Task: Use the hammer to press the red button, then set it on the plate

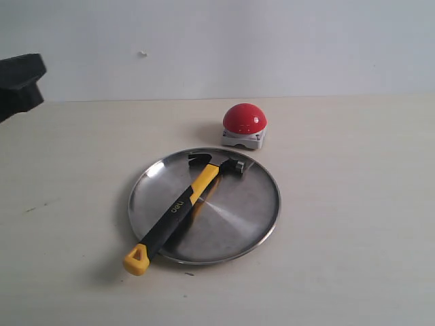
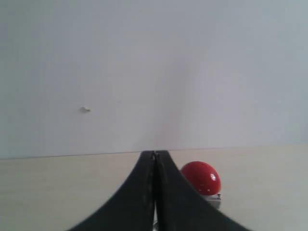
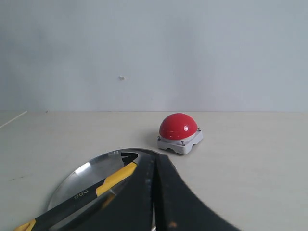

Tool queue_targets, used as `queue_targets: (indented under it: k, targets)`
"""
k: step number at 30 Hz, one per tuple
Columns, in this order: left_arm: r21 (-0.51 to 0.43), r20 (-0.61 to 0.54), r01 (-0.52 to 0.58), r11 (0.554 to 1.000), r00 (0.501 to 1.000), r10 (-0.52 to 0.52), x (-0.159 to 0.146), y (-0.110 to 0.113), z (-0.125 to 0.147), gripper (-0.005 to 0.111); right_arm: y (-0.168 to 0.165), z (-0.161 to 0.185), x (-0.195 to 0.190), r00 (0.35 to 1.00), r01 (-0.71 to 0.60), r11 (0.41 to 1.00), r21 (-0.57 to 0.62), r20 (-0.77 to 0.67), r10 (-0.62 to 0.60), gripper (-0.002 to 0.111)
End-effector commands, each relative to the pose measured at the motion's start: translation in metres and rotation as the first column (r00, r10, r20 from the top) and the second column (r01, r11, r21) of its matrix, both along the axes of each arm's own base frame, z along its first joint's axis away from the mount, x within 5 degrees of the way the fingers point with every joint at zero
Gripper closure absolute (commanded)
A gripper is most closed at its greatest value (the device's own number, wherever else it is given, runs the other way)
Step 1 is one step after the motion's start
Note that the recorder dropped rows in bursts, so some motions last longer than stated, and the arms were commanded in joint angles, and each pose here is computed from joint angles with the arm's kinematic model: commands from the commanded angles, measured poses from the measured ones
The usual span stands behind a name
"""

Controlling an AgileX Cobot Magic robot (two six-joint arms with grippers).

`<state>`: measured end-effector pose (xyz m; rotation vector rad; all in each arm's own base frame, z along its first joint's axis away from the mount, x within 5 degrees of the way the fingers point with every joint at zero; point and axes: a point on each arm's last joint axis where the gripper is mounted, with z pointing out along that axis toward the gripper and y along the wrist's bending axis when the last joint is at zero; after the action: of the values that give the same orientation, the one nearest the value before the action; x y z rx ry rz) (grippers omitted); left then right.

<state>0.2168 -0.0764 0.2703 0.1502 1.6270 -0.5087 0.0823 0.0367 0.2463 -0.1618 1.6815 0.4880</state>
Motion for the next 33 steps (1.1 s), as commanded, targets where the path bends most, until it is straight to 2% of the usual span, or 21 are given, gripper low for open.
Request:
queue_targets:
  k: [1, 8, 14, 17, 20, 33]
  targets:
    - [-0.021, 0.058, -0.118, 0.993, 0.991, 0.119, -0.033, 0.022, -0.012, 0.107, 0.000, -0.001, -0.001, 1.000, 0.002, 1.000, -0.001, 0.002, -0.002, 0.108]
    - [0.002, 0.200, -0.129, 0.992, 0.972, 0.126, -0.088, 0.038, -0.020, 0.107, 0.000, -0.001, -0.001, 1.000, 0.002, 1.000, -0.001, 0.002, -0.002, 0.108]
    - [0.051, 0.215, -0.183, 0.982, 0.962, 0.168, -0.109, 0.049, -0.035, 0.107, 0.000, -0.001, -0.001, 1.000, 0.002, 1.000, -0.001, 0.002, -0.002, 0.108]
    - [0.016, 0.228, -0.237, 0.971, 0.947, 0.227, -0.119, 0.057, -0.043, 0.107, 0.000, -0.001, -0.001, 1.000, 0.002, 1.000, -0.001, 0.002, -0.002, 0.108]
    - [-0.029, 0.277, -0.290, 0.957, 0.917, 0.286, -0.126, 0.064, -0.037, 0.107, 0.000, -0.001, -0.001, 1.000, 0.002, 1.000, -0.001, 0.002, -0.002, 0.108]
    - [0.038, 0.130, -0.402, 0.915, 0.910, 0.394, -0.144, 0.076, -0.054, 0.107, 0.000, -0.001, -0.001, 1.000, 0.002, 1.000, -0.001, 0.002, -0.002, 0.108]
